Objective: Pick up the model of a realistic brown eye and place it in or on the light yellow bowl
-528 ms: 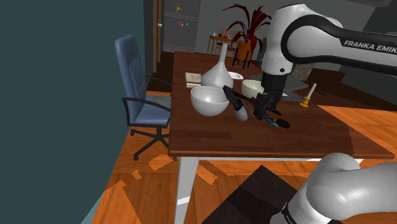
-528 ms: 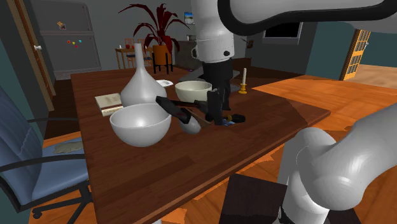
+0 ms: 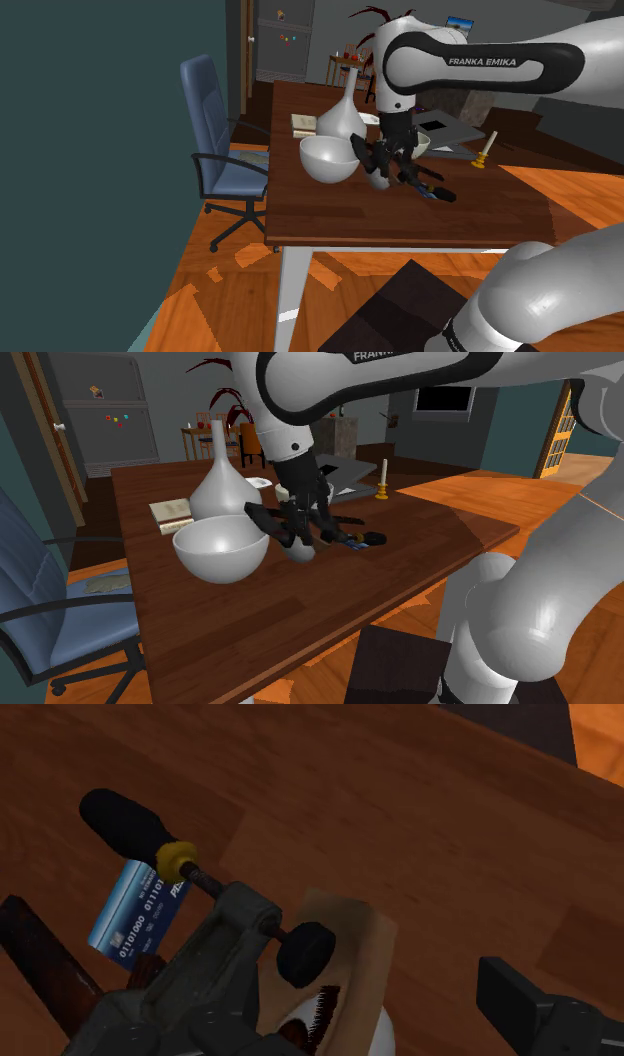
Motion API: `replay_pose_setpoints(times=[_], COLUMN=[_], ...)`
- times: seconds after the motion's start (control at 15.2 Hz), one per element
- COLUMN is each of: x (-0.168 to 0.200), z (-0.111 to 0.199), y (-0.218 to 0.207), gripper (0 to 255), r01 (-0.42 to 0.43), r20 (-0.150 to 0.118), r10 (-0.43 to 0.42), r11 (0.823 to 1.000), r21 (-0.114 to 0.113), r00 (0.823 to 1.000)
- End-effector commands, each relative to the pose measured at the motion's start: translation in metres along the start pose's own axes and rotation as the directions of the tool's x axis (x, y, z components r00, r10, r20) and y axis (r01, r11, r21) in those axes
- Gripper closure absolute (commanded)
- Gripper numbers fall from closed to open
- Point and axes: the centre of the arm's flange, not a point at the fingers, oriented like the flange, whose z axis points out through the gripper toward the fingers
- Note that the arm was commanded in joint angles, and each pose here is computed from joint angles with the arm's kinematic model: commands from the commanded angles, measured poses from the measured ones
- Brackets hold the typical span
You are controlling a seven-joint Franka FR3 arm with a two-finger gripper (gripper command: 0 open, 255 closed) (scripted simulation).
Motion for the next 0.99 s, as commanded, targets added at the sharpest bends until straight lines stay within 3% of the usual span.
replay_pose_setpoints(times=[0.0, 0.46, 0.92], x=[0.016, 0.016, 0.016], z=[0.006, 0.041, 0.041], y=[0.003, 0.003, 0.003], gripper=[0, 0, 0], r01=[-0.014, -0.014, -0.014], r20=[0.020, 0.020, 0.020], r10=[0.015, 0.015, 0.015], r11=[1.000, 1.000, 1.000], r21=[-0.016, -0.016, -0.016], r00=[1.000, 1.000, 1.000])
